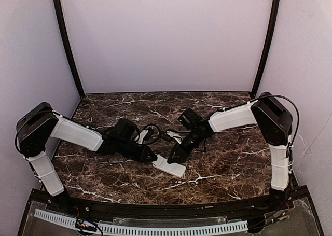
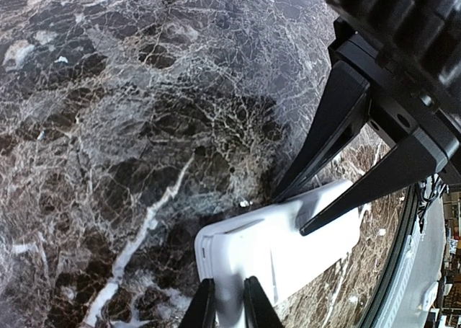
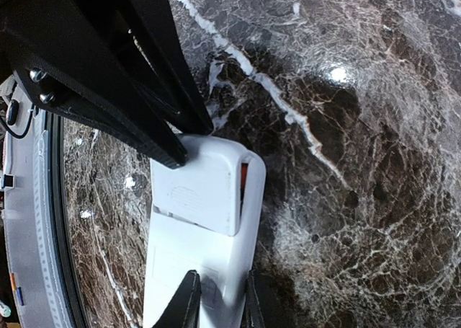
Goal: Load the batteries into the remote control
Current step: Press the battery cover on the remote control without the battery cover.
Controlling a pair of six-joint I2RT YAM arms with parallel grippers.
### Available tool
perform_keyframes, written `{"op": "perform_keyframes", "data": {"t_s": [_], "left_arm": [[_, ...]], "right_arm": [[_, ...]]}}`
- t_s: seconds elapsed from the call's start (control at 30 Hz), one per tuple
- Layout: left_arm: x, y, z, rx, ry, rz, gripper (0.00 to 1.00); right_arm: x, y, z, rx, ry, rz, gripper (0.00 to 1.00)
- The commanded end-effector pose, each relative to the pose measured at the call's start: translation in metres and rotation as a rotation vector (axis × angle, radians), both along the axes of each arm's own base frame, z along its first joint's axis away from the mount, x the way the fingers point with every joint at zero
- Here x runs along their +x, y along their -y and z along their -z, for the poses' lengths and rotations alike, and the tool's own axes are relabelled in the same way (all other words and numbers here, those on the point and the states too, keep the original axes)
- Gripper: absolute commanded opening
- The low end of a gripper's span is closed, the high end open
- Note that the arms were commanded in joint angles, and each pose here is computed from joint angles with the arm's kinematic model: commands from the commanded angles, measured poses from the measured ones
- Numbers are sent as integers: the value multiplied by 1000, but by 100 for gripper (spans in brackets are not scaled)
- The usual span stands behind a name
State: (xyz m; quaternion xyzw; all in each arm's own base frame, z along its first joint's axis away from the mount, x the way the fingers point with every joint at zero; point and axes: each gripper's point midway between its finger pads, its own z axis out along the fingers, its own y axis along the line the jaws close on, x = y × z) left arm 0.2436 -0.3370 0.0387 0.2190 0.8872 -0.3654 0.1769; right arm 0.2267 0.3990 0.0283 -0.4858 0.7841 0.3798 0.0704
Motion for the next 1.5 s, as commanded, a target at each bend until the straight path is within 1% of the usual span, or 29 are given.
{"op": "perform_keyframes", "data": {"t_s": [0.0, 0.17, 0.4, 0.77, 1.07, 1.1, 1.2, 1.27, 1.47], "left_arm": [[-19, -5, 18, 60, -59, 28, 14], [-25, -8, 23, 67, -79, 28, 14], [-30, -9, 26, 71, -92, 32, 11], [-39, -13, 36, 89, -124, 37, 14], [-41, -19, 49, 141, -131, 32, 13], [-43, -21, 51, 153, -135, 33, 13], [-43, -26, 54, 180, -128, 30, 20], [-43, -27, 56, 193, -128, 30, 21], [-46, -31, 62, 231, -135, 37, 18]], "right_arm": [[-23, 20, 38, -158, -34, -10, 20], [-22, 20, 37, -157, -29, -9, 20], [-23, 20, 38, -160, -31, -10, 20], [-23, 20, 40, -164, -33, -9, 20], [-24, 20, 40, -161, -37, -11, 19], [-23, 19, 39, -160, -34, -10, 20], [-23, 20, 40, -163, -33, -9, 20], [-23, 20, 41, -165, -32, -9, 20], [-22, 21, 41, -169, -23, 2, 20]]}}
